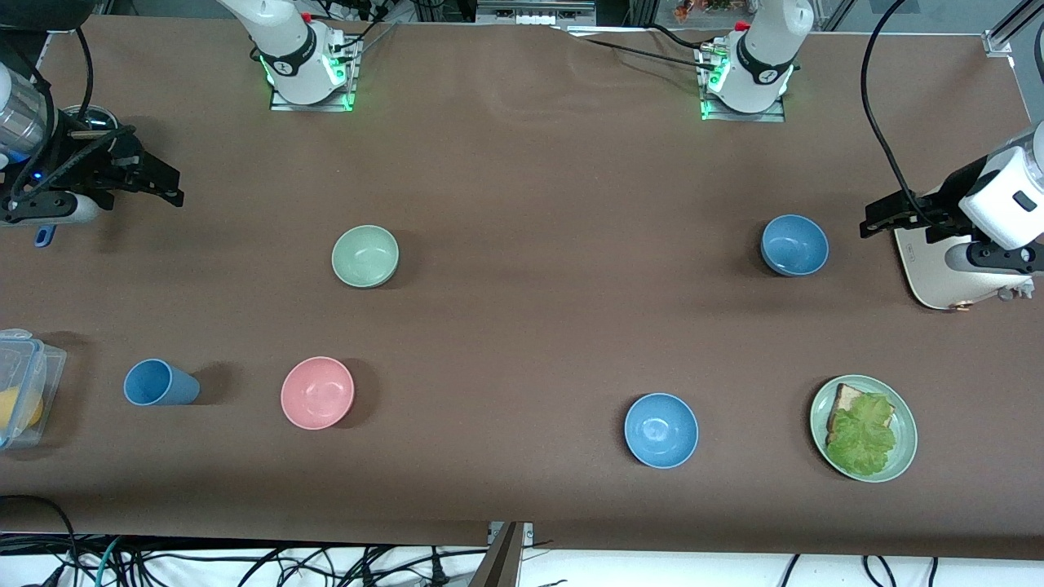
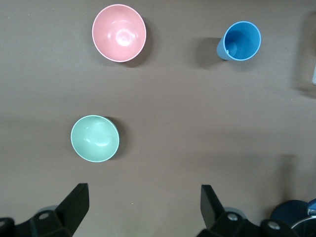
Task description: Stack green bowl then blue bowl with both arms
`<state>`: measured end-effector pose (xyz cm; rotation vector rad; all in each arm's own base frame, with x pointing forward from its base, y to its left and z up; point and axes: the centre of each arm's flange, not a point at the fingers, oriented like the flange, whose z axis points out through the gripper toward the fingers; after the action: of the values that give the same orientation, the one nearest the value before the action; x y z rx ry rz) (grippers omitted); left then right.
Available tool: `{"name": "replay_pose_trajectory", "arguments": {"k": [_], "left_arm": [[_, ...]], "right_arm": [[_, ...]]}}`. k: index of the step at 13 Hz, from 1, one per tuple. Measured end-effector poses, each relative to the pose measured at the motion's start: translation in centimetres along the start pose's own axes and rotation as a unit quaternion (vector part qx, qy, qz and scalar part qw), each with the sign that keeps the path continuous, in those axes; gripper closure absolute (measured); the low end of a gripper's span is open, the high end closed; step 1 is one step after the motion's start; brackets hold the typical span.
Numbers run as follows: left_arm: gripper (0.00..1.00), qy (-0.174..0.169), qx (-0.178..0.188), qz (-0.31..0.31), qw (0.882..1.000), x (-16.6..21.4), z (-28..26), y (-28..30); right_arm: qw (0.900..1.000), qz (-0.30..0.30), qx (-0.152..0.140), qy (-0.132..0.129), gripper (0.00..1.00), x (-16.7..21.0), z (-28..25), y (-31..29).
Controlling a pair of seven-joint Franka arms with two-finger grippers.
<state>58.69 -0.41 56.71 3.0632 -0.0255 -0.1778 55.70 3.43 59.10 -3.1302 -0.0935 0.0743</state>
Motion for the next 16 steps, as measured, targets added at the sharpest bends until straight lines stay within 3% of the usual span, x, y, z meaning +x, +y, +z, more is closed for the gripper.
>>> {"name": "replay_pose_trajectory", "arguments": {"k": [13,16], "left_arm": [[0.0,0.0,0.0,0.0,1.0,0.0,0.0,0.0],[0.0,0.0,0.0,0.0,1.0,0.0,0.0,0.0]], "right_arm": [[1.0,-0.001,0.0,-0.002,0.0,0.2,0.3,-0.1],[0.999,-0.014,0.0,-0.034,0.0,2.1,4.3,-1.5]]}}
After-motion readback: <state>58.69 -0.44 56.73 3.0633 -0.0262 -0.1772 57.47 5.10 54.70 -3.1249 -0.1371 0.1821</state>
